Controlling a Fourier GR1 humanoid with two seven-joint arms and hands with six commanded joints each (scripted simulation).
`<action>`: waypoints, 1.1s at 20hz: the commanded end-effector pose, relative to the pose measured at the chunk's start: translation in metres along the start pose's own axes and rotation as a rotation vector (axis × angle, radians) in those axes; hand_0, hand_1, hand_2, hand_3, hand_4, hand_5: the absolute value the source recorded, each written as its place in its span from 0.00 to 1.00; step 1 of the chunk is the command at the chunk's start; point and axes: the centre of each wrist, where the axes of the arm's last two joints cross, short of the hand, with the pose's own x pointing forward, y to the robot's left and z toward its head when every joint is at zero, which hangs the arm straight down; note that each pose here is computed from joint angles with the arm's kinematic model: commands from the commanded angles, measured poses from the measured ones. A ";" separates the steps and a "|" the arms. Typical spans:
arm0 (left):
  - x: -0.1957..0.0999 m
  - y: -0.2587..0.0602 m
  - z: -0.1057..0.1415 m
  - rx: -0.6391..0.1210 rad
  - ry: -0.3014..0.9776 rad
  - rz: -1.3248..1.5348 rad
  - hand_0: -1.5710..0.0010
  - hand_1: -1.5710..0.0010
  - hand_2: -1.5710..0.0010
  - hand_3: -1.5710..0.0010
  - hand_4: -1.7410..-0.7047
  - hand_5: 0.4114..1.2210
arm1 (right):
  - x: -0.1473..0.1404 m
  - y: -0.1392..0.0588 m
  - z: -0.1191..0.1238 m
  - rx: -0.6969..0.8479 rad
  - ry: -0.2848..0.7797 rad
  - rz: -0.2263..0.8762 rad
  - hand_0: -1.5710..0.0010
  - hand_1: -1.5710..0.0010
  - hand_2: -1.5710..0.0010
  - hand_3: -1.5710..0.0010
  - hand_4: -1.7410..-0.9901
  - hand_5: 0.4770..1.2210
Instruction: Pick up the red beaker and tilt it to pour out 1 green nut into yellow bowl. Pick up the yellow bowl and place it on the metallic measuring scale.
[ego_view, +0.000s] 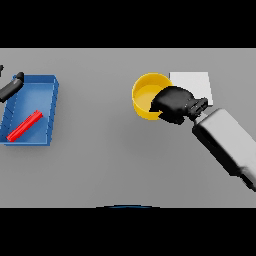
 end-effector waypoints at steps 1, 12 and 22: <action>0.003 0.000 0.000 -0.002 0.002 -0.002 1.00 1.00 1.00 1.00 0.98 0.35 | -0.005 -0.002 0.001 -0.013 0.021 0.000 0.00 0.00 0.03 0.26 0.00 1.00; 0.007 -0.003 0.004 -0.009 0.034 0.008 1.00 1.00 1.00 1.00 0.97 0.40 | -0.075 0.002 0.010 -0.099 0.197 -0.035 0.00 0.00 0.02 0.27 0.00 1.00; 0.004 0.000 0.007 -0.001 0.043 -0.006 1.00 1.00 1.00 1.00 0.98 0.37 | -0.119 0.035 0.002 -0.082 0.331 -0.145 0.00 0.00 0.08 0.16 0.00 1.00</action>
